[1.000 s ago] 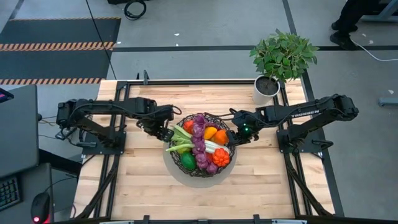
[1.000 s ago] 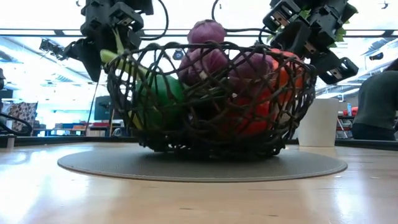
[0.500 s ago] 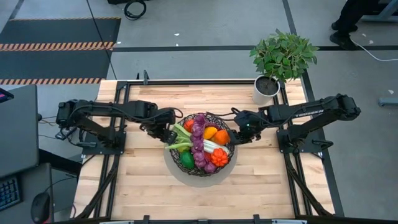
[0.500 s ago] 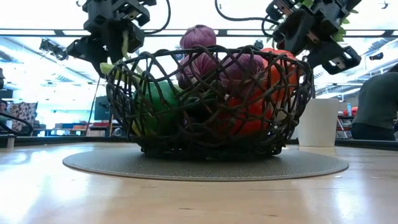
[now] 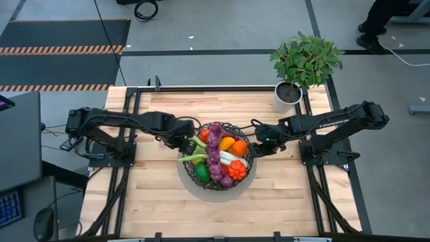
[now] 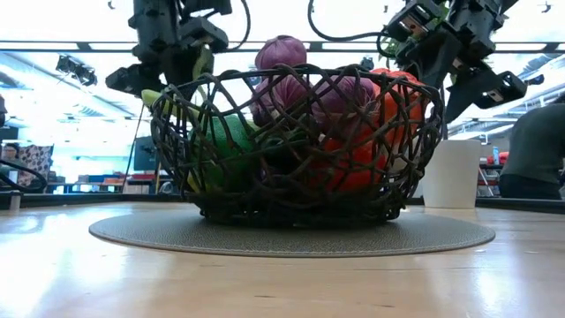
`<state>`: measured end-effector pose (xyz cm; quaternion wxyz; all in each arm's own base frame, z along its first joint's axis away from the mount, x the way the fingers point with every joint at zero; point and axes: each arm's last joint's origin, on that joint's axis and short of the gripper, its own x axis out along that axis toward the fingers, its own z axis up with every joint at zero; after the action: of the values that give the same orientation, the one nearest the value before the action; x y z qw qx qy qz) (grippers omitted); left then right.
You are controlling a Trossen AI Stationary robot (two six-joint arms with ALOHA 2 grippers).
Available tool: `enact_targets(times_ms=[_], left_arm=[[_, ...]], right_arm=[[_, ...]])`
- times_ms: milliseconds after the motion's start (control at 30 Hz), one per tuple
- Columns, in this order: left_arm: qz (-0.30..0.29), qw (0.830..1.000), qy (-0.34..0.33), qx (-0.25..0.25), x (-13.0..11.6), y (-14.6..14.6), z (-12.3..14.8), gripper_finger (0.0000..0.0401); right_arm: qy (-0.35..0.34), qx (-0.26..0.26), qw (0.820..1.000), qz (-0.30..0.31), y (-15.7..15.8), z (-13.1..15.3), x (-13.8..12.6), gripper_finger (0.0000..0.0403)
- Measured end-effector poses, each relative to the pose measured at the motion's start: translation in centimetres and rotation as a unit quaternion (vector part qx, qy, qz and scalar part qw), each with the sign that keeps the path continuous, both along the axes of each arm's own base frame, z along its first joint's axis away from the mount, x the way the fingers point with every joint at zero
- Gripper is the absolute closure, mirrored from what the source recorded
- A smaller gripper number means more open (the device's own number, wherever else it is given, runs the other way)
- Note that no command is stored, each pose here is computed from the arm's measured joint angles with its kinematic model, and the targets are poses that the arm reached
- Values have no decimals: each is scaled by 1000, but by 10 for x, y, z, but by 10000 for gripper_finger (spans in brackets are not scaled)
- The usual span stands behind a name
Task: Build produce basket
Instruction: Adjust the black wire basket in the center
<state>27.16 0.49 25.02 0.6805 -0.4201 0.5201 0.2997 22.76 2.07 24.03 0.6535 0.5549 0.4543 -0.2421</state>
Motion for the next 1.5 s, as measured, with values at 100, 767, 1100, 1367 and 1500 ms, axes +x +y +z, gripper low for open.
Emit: enact_targets(times_ms=[100,767,1100,1367,1500], left_arm=[[-8,1000,21,5,7,-5,-12,224],[-19,999,45,8,23,-18,-36,229],[-21,999,40,10,24,-18,-36,237],[-3,999,36,17,24,-16,-35,335],[10,999,35,18,25,-15,-35,358]], right_arm=[[-1,-15,1000,-8,-1,0,0,228],[34,-26,999,-17,-1,-17,12,230],[47,-35,998,5,2,-40,31,250],[58,-32,998,-4,1,-43,32,337],[53,-35,998,-13,1,-40,30,348]])
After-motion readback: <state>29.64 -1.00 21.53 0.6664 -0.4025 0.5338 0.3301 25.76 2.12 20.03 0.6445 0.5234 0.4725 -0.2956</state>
